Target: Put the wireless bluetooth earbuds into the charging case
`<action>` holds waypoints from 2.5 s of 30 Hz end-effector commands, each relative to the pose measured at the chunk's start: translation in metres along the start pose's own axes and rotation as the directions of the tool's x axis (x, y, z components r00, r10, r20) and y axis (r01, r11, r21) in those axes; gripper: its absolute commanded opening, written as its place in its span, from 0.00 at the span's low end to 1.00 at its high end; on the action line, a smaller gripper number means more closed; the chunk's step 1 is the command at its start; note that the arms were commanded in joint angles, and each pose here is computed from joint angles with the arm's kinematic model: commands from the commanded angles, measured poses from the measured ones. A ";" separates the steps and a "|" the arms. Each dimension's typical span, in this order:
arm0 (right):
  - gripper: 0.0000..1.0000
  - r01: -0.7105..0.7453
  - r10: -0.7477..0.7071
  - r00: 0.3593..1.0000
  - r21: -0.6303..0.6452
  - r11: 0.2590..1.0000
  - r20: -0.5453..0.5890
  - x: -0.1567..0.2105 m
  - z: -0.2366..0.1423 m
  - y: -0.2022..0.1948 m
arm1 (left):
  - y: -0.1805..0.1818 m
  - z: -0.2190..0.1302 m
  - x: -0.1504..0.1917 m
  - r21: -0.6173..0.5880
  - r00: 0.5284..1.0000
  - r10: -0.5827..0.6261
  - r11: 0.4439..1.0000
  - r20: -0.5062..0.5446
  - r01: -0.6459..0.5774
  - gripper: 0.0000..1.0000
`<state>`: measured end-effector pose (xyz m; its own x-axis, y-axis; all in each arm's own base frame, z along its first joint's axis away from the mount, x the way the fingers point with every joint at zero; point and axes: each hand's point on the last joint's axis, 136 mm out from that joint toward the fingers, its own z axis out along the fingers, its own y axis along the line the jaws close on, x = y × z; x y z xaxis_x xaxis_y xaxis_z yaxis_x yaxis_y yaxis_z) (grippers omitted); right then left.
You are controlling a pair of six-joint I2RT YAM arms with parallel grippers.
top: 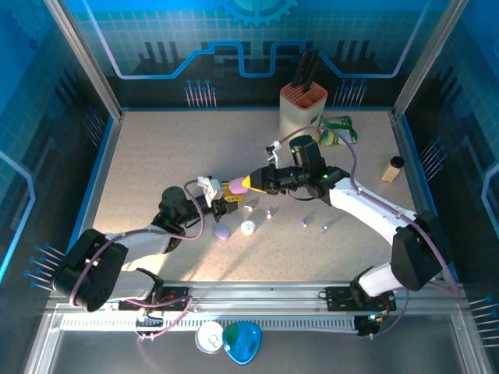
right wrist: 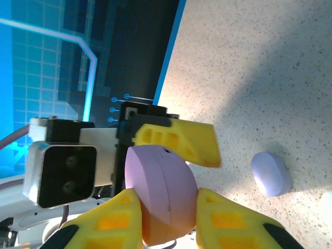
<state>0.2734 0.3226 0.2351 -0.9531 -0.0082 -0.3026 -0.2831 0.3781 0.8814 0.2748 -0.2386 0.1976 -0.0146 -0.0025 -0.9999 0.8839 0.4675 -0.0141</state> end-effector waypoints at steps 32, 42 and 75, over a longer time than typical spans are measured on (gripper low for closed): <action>0.16 -0.301 0.134 0.940 0.576 0.760 0.315 0.010 -0.119 -0.247 | 0.008 -0.020 0.030 -0.129 0.976 -0.056 0.991 -0.211 0.029 0.97; 0.20 -0.336 0.166 0.934 0.618 0.711 0.316 0.014 -0.120 -0.278 | 0.047 -0.040 0.044 -0.445 0.880 -0.339 0.879 -0.332 0.172 0.99; 1.00 0.503 -0.570 0.817 0.591 0.630 -0.087 0.044 -0.013 -0.122 | 0.063 -0.147 0.092 -0.969 0.456 -0.890 0.113 -0.001 0.218 0.99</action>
<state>0.2636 0.2484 0.1209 -0.6538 -0.2634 -0.7094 -0.5734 0.7842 0.2373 0.2694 -0.0817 0.1102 -0.7629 -0.3940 -0.5125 -0.3099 0.9187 -0.2450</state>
